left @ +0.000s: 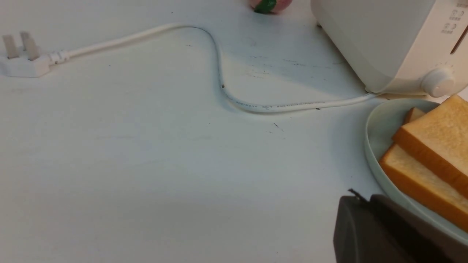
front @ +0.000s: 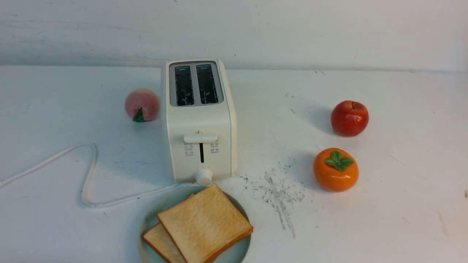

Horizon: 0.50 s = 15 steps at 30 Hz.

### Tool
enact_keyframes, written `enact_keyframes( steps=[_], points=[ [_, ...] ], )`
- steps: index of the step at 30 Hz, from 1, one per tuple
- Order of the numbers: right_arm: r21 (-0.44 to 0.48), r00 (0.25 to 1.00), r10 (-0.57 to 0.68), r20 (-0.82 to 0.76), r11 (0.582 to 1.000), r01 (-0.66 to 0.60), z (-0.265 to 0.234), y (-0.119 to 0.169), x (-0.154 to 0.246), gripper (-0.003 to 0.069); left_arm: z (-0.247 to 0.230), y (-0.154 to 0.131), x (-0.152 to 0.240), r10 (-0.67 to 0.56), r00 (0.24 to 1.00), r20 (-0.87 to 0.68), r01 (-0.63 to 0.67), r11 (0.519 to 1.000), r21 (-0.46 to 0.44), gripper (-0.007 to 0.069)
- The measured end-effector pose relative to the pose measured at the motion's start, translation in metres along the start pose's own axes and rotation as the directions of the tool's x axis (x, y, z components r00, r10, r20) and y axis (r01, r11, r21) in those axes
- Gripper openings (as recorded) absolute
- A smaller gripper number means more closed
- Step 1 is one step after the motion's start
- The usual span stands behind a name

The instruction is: Take toasted bread from bread machine on white table place on plate.

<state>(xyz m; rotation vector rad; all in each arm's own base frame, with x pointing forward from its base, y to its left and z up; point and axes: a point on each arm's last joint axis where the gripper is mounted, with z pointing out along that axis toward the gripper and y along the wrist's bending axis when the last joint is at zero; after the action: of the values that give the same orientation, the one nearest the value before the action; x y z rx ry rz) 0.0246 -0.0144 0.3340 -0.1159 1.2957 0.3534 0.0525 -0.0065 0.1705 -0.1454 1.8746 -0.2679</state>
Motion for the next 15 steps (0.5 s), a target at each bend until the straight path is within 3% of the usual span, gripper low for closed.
enact_keyframes(
  steps=[8,15],
  points=[
    [-0.296,0.982,0.036,0.186,0.955,0.021,-0.004,0.027,-0.011,0.0113,0.000,0.000,0.000,0.000,1.000,0.000,0.000,1.000,0.000,0.0038],
    [-0.308,0.983,0.089,0.163,0.951,-0.035,0.000,0.028,0.006,0.0122,0.000,0.000,0.000,0.000,1.000,0.000,0.000,1.000,0.000,0.0038]
  ],
)
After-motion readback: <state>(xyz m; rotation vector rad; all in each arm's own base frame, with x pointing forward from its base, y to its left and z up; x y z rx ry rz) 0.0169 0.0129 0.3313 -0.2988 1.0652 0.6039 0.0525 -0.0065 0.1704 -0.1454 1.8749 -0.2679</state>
